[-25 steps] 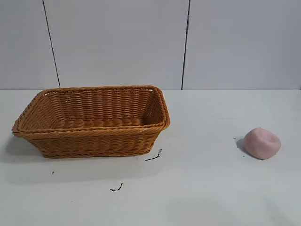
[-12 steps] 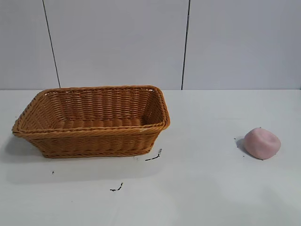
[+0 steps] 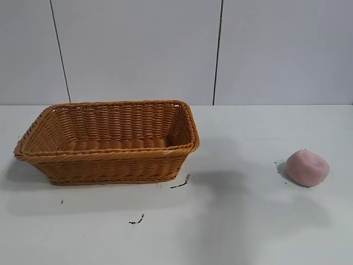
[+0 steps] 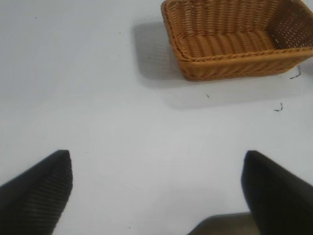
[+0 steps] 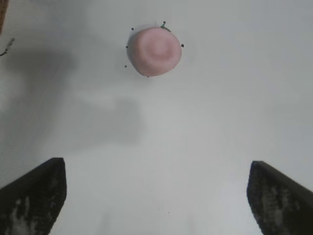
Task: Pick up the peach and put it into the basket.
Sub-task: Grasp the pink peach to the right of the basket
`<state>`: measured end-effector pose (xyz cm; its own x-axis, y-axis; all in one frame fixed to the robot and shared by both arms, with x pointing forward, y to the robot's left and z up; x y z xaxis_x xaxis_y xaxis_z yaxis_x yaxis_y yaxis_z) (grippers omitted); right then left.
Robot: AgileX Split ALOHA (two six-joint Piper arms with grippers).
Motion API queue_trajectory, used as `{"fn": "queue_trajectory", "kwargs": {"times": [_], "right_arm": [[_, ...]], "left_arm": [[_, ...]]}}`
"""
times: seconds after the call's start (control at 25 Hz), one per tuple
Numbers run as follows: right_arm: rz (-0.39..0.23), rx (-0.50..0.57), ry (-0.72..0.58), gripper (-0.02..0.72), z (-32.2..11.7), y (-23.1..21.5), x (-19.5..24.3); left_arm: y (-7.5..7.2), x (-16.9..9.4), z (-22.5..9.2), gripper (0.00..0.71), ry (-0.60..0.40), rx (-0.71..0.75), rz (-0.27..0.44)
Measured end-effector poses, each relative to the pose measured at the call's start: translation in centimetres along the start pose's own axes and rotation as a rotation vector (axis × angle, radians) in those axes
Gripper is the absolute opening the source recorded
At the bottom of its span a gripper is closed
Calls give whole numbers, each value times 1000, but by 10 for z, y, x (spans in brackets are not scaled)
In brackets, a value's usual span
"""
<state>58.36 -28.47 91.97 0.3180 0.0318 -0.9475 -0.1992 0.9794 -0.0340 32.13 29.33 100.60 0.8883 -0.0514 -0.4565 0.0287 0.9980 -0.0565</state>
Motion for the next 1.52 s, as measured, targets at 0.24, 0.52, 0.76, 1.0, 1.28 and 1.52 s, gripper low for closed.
{"fn": "queue_trajectory", "kwargs": {"times": [0.24,0.52,0.76,1.0,1.28,1.52], "right_arm": [[12,2,65,689,34,-7,51],[28,-3,109,689,40,-7,78],[53,10,117,689,38,-2,79],[49,9,102,689,41,-3,79],[58,12,155,689,32,-2,104],[65,15,204,689,21,-1,131]], "left_arm": [[0,0,0,692,0,0,0],[0,0,0,692,0,0,0],[0,0,0,692,0,0,0],[0,0,0,692,0,0,0],[0,0,0,692,0,0,0],[0,0,0,692,0,0,0]]}}
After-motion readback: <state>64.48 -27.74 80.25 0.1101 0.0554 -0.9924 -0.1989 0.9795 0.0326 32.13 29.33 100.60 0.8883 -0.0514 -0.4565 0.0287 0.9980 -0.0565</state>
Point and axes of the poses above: a point on each arm's last joint axis where the gripper is mounted, x pointing out along that axis toward the gripper, y along the wrist's bending axis when the last joint is at zero, z = x × y, the point moved 10 cm from there along x, pointing out along that axis toward the gripper, and after that the axes turned 6 degrees about -x, right-handed, at the moved point
